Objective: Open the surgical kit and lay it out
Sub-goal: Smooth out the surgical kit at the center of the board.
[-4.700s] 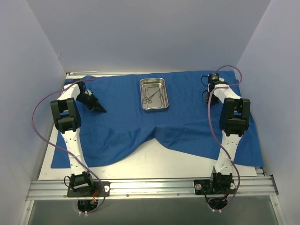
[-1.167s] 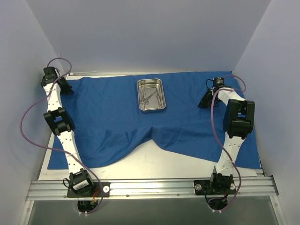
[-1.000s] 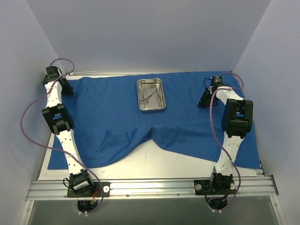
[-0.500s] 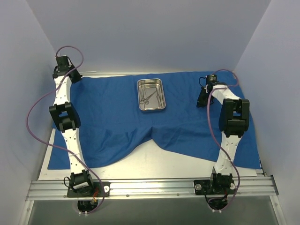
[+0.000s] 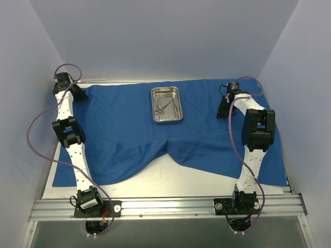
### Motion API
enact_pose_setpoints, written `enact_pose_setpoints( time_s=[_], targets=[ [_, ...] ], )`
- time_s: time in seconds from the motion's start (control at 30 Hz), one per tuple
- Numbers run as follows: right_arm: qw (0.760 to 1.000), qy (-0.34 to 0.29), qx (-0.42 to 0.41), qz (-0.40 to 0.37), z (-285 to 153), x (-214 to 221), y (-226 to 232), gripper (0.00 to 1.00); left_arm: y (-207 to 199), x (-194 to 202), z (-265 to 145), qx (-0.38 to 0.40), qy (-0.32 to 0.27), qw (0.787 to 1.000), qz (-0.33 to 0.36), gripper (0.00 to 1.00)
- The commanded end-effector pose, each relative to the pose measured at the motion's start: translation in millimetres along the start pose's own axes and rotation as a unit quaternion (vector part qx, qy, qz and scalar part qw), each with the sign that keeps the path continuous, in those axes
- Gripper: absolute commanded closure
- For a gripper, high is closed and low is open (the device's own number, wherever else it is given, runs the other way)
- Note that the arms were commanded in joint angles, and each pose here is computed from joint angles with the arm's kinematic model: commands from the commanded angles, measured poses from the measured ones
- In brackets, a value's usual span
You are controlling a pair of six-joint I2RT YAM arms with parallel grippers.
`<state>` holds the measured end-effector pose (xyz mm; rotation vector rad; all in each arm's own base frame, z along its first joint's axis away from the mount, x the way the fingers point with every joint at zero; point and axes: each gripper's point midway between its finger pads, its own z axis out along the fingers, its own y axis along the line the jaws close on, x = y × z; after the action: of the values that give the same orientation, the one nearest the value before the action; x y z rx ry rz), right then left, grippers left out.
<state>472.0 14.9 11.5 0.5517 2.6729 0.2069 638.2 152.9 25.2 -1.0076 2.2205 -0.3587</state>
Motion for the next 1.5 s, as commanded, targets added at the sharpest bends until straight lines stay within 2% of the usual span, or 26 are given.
enact_pose_setpoints(
  time_s=[0.0, 0.13, 0.23, 0.33, 0.4, 0.47, 0.5, 0.53, 0.6, 0.63, 0.73, 0.83, 0.9, 0.97, 1.0, 1.1, 1.23, 1.33, 1.4, 1.43, 1.47],
  targets=[
    [0.998, 0.053, 0.024, -0.005, -5, 37, -6, 1.00, 81, 30, -4, -0.128, 0.062, 0.990, -0.023, 0.98],
    [0.998, 0.058, 0.036, -0.005, -6, 44, -12, 1.00, 77, -6, -24, -0.123, 0.020, 0.992, -0.011, 0.98],
    [0.997, 0.064, 0.039, -0.002, -6, 53, -16, 1.00, 56, -23, -25, -0.073, -0.004, 0.997, 0.009, 0.98],
    [0.997, 0.067, 0.039, -0.004, -8, 57, -18, 1.00, 3, -37, -29, 0.002, -0.040, 0.996, 0.079, 0.98],
    [0.997, 0.064, 0.033, -0.007, -12, 55, -15, 1.00, -40, -46, -35, 0.042, -0.081, 0.987, 0.132, 0.98],
    [0.998, 0.056, 0.025, -0.015, -18, 48, -11, 1.00, -81, -65, -61, 0.082, -0.130, 0.975, 0.159, 0.98],
    [0.998, 0.049, 0.016, -0.031, -24, 47, 2, 1.00, -100, -66, -72, 0.097, -0.142, 0.972, 0.162, 0.96],
    [0.998, 0.040, 0.007, -0.038, -31, 38, 9, 1.00, -122, -82, -100, 0.117, -0.173, 0.964, 0.163, 0.91],
    [0.999, 0.024, -0.008, -0.048, -45, 28, 22, 1.00, -135, -78, -116, 0.124, -0.174, 0.966, 0.146, 0.91],
    [0.998, 0.029, -0.027, -0.052, -52, 29, 32, 1.00, -148, -83, -142, 0.135, -0.187, 0.962, 0.146, 0.91],
    [0.991, 0.018, -0.096, -0.087, -83, 26, 74, 1.00, -144, -55, -159, 0.112, -0.139, 0.975, 0.133, 0.90],
    [0.972, 0.010, -0.172, -0.158, -113, 41, 128, 0.98, -139, -17, -171, 0.103, -0.069, 0.986, 0.115, 0.96],
    [0.949, 0.013, -0.232, -0.216, -137, 63, 175, 0.99, -123, 20, -164, 0.087, -0.010, 0.989, 0.118, 0.98],
    [0.926, 0.017, -0.282, -0.250, -151, 79, 211, 0.98, -117, 46, -174, 0.078, 0.029, 0.988, 0.129, 0.98],
    [0.912, 0.023, -0.303, -0.275, -157, 98, 233, 0.99, -101, 69, -166, 0.064, 0.061, 0.986, 0.143, 0.98],
    [0.881, 0.019, -0.354, -0.313, -169, 127, 286, 0.98, -90, 94, -171, 0.058, 0.095, 0.980, 0.165, 0.98],
    [0.857, 0.036, -0.400, -0.323, -167, 167, 337, 0.98, -72, 133, -158, 0.062, 0.162, 0.971, 0.165, 0.98],
    [0.848, 0.043, -0.420, -0.319, -155, 189, 370, 0.99, -70, 147, -146, 0.067, 0.185, 0.968, 0.158, 0.98],
    [0.852, 0.053, -0.414, -0.316, -133, 201, 380, 1.00, -70, 156, -138, 0.068, 0.197, 0.967, 0.149, 0.98],
    [0.849, 0.050, -0.420, -0.316, -138, 204, 393, 1.00, -72, 159, -136, 0.069, 0.201, 0.966, 0.144, 0.98],
    [0.854, 0.065, -0.408, -0.316, -118, 214, 394, 1.00, -71, 162, -134, 0.069, 0.208, 0.966, 0.137, 0.98]
  ],
)
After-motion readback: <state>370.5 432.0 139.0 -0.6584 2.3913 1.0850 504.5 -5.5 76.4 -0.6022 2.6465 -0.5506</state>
